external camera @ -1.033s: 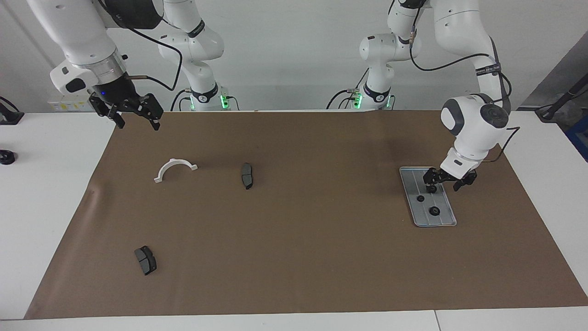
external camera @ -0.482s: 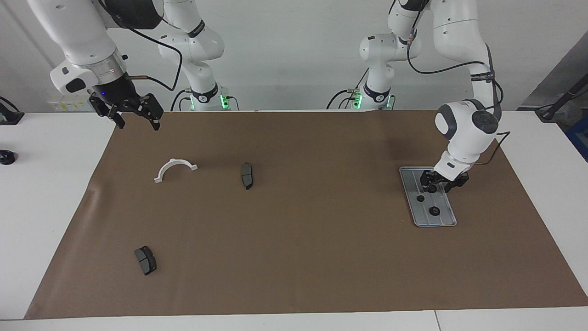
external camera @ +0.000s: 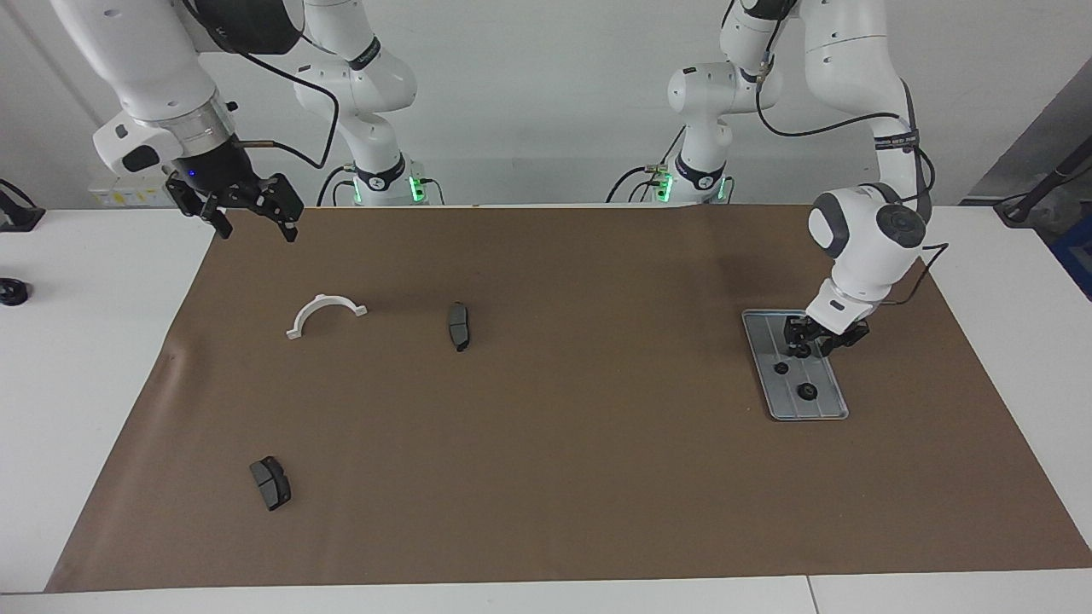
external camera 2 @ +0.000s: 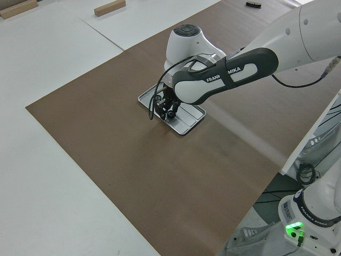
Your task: Place bearing gear from tray to pile
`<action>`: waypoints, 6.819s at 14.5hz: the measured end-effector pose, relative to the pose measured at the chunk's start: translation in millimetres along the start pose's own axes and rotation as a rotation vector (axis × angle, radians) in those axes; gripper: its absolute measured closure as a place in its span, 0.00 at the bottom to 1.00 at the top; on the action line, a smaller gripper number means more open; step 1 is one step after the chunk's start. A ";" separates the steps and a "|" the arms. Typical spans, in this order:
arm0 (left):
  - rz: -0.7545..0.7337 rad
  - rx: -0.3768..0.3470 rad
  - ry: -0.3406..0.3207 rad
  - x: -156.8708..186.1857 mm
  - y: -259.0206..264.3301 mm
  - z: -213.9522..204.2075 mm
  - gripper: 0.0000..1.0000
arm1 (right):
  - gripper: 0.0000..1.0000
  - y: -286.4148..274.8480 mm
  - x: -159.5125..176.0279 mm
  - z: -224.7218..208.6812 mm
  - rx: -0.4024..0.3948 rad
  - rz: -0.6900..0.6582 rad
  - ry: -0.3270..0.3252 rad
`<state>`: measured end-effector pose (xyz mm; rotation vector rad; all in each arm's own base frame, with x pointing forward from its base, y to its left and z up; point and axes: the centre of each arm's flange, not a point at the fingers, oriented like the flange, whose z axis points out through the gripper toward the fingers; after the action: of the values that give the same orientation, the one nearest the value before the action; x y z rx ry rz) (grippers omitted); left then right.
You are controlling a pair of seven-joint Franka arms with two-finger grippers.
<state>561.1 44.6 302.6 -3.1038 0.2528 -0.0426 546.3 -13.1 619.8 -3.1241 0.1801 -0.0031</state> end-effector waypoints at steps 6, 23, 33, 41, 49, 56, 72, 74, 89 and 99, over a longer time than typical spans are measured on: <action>0.001 -0.006 -0.024 -2.7 1.1 2.3 0.49 | 0.00 0.0 0.0 0.0 0.000 0.000 0.000; 0.120 -0.012 0.001 16.8 64.1 -106.6 0.65 | 0.00 0.0 0.0 0.0 0.000 0.000 0.000; 0.222 -0.022 0.018 20.3 257.3 -98.3 0.65 | 0.00 0.0 0.0 0.0 0.000 0.000 0.000; 0.263 -0.044 -0.015 33.0 387.0 -46.4 0.65 | 0.00 0.0 0.0 0.2 0.000 0.000 0.000; 0.230 -0.139 0.112 31.5 442.5 -23.0 0.65 | 0.00 -17.0 -2.2 2.3 -0.001 -0.091 -0.006; 0.200 -0.185 0.256 51.0 442.1 -21.1 0.65 | 0.00 -20.6 -0.6 1.5 0.001 -0.102 0.012; 0.037 -0.138 0.062 68.0 314.9 -126.3 0.00 | 0.00 -253.5 49.8 170.4 0.107 -0.081 0.155; 0.012 -0.101 0.015 67.6 275.2 -133.9 0.00 | 0.00 -304.8 43.0 210.0 0.104 -0.067 0.140; -0.185 -0.023 0.032 49.5 69.8 -58.4 0.00 | 0.11 -428.8 16.2 335.6 -0.021 -0.165 0.177; -0.212 -0.019 0.040 34.4 56.2 -12.8 0.28 | 0.45 -429.0 12.9 336.9 -0.037 -0.169 0.156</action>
<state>585.6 -16.7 314.5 -3.1363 -0.0766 -0.1078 609.3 415.6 288.2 -3.1650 -0.0840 -0.2484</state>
